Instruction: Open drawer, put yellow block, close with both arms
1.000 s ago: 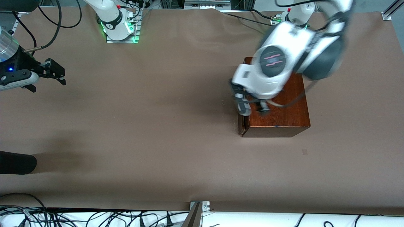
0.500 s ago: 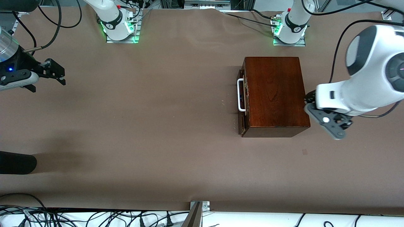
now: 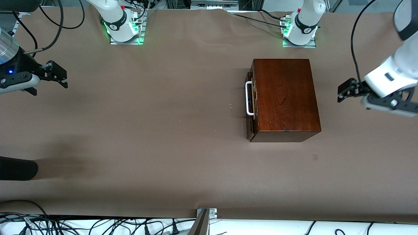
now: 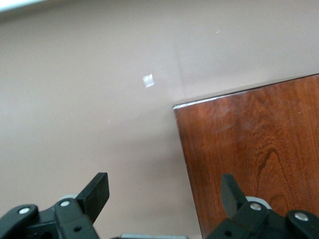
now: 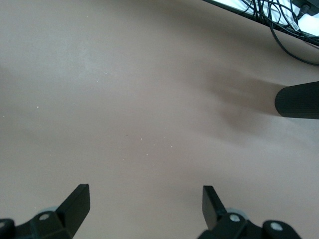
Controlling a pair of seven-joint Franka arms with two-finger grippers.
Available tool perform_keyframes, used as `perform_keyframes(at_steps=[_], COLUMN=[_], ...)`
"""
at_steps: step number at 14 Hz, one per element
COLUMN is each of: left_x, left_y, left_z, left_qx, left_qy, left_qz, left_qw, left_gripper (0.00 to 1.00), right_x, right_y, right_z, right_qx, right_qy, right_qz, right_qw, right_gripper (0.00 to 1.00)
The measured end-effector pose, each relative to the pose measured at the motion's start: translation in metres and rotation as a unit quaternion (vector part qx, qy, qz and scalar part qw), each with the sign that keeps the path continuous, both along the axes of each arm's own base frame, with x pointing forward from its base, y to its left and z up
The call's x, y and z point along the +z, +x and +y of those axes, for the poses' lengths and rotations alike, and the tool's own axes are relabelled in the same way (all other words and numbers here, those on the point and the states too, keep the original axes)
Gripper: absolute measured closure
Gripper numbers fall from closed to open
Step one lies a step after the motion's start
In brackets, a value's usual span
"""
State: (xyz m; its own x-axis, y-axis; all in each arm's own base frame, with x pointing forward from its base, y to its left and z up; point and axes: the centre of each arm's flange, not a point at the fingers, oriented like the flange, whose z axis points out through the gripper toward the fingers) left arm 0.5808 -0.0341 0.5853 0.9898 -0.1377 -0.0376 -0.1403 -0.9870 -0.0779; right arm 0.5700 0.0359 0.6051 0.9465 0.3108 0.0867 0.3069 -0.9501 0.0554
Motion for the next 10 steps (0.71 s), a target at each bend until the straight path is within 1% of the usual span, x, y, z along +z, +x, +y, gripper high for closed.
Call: perform_keyframes(at_steps=[2,4,10], left_x=[-0.001,-0.002,-0.001], left_y=[-0.018,-0.026,-0.029], left_z=[0.019,0.037,0.043], left_qx=[0.053,0.078,0.085], left_qy=[-0.007,-0.021,-0.023], left_qz=[0.003,0.003,0.002], left_qw=[0.999,0.997,0.996], left_gripper=[0.0,0.0,0.0], right_x=[0.0,0.0,0.0], right_y=[0.0,0.0,0.0], right_z=[0.0,0.0,0.0], right_qx=[0.0,0.0,0.0], right_qy=[0.0,0.0,0.0], right_qz=[0.0,0.0,0.0], right_qw=[1.0,1.0,1.0], right_gripper=[0.0,0.0,0.0])
